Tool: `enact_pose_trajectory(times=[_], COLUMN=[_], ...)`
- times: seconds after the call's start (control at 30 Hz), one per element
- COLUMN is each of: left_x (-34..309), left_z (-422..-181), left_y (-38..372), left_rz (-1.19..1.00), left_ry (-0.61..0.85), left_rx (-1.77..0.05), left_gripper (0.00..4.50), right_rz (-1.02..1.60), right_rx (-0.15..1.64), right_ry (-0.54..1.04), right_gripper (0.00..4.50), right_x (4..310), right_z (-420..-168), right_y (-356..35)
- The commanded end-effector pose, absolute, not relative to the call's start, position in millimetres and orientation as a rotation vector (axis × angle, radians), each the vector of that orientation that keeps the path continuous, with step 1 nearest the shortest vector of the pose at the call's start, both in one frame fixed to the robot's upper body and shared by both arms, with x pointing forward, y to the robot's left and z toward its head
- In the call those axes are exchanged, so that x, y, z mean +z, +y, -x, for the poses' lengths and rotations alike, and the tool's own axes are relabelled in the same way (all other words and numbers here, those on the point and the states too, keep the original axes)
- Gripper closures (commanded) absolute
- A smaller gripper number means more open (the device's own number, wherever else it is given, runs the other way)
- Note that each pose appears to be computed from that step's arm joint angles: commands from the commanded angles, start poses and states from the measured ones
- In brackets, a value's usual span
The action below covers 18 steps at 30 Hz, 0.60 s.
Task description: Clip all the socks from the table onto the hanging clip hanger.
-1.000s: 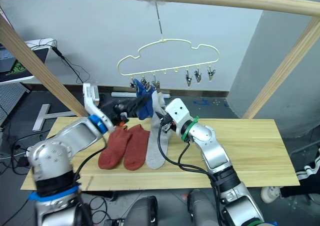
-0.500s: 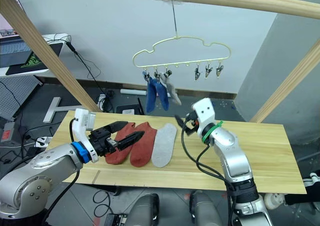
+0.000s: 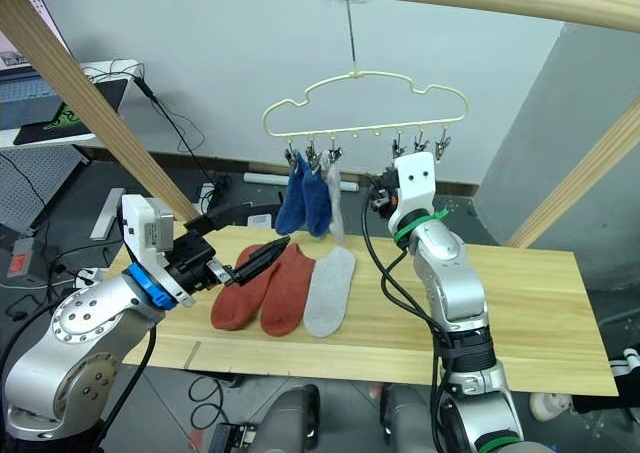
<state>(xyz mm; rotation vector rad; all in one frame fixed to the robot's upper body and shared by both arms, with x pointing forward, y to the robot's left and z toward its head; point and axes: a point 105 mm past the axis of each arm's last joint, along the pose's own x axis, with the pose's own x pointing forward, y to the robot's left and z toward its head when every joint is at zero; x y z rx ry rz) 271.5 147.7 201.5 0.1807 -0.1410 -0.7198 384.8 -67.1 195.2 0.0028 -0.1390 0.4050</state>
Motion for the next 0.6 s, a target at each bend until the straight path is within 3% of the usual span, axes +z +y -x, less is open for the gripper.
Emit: enact_pose_trajectory(times=[0.03, 0.6], left_x=[211.7, 225.9], left_z=[-267.6, -270.1], left_y=[141.5, 138.6], left_rz=[-0.201, -0.199], left_ry=[-0.195, -0.242], left_rx=[-0.731, -0.705], left_gripper=[0.0, 0.0], right_rz=[-0.023, -0.01], right_rx=[0.362, 0.351], right_ry=[-0.212, -0.258], right_gripper=[2.52, 2.52], right_x=[217.4, 233.2], right_z=[-392.5, -410.0], right_y=[-72.7, -72.3])
